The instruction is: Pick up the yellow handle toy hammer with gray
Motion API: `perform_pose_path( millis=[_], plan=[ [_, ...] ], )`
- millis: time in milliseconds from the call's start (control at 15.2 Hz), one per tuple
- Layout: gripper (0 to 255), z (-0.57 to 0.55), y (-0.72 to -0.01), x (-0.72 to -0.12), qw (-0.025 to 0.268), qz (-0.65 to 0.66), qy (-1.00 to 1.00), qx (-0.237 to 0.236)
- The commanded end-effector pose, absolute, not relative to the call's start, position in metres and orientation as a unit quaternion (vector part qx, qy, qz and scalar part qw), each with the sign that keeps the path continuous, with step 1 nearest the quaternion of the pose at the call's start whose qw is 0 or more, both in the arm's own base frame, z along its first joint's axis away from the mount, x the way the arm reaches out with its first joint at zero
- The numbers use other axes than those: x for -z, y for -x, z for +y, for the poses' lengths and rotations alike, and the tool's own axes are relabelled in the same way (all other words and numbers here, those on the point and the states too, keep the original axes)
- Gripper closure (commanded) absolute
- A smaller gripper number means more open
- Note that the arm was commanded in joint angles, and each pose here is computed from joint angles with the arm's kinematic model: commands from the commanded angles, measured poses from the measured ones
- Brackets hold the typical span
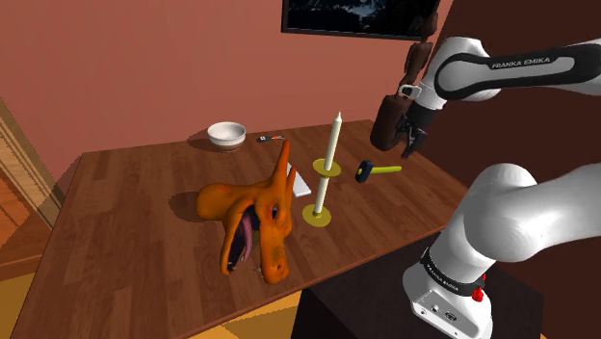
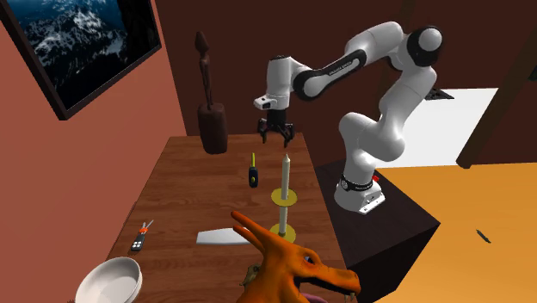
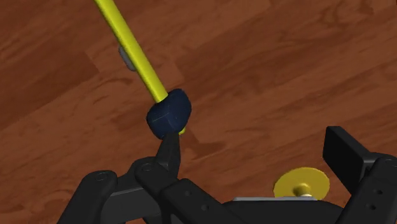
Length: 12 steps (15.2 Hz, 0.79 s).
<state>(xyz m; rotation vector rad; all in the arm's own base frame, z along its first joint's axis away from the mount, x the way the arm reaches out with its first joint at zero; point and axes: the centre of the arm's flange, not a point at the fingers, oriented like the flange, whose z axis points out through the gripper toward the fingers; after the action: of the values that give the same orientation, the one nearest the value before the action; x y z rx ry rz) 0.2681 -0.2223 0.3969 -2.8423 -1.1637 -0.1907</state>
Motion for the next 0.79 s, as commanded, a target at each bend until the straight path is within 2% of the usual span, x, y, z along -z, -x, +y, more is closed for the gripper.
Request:
perform_pose_path(
  millis=[0, 726],
  plan=[
    [0, -0.242, -0.275, -0.376, 0.032, -0.41, 0.909, 0.064],
    [0, -0.33, -0.334, -0.27, 0.039, -0.565, 0.821, 0.075]
  ],
)
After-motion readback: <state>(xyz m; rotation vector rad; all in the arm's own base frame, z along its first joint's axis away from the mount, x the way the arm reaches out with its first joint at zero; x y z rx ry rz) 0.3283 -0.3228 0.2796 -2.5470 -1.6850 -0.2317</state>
